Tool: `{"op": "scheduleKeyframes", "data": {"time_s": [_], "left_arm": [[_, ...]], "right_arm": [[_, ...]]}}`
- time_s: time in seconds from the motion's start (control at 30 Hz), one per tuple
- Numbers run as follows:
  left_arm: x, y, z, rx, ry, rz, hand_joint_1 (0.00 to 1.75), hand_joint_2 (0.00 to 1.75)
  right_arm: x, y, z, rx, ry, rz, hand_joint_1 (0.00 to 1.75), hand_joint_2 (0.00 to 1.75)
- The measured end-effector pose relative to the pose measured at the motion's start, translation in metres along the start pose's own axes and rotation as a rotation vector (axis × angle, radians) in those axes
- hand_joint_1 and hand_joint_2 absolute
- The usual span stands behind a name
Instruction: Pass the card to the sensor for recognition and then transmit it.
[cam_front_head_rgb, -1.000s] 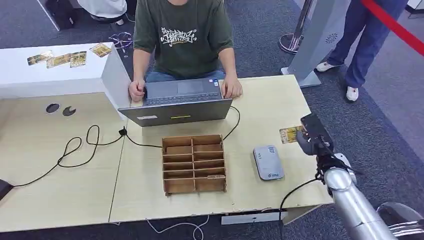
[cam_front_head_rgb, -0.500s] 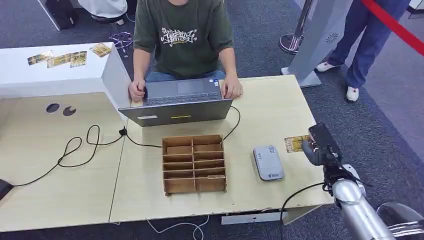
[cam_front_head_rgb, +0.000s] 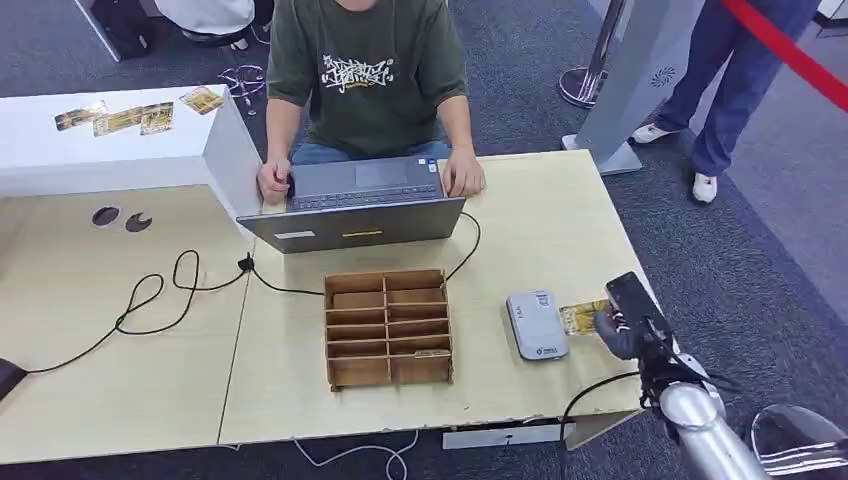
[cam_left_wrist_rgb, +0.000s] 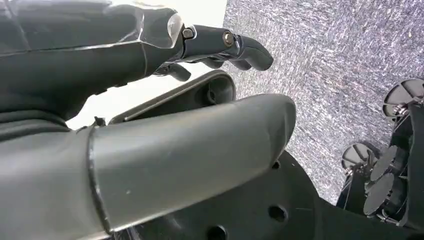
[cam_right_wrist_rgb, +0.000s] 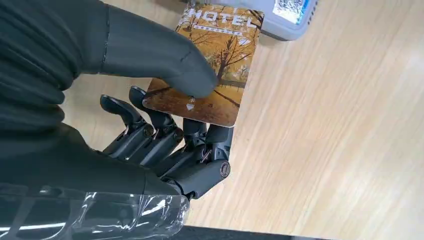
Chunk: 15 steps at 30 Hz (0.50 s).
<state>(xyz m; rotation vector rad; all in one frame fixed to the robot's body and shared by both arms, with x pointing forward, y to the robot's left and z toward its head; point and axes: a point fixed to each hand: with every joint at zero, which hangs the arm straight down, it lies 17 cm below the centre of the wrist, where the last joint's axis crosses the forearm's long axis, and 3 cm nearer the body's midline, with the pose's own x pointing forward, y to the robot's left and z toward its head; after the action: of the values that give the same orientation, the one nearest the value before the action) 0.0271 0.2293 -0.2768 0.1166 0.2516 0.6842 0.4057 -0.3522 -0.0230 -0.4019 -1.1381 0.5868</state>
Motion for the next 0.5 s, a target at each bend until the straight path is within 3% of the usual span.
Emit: {"op": "scheduleKeyframes", "data": {"time_s": [0.5], "left_arm": [[0.001, 0.0, 0.0, 0.001, 0.002, 0.011, 0.0, 0.0]], "right_arm": [[-0.006, 0.018, -0.001, 0.04, 0.018, -0.001, 1.75, 1.75]]}}
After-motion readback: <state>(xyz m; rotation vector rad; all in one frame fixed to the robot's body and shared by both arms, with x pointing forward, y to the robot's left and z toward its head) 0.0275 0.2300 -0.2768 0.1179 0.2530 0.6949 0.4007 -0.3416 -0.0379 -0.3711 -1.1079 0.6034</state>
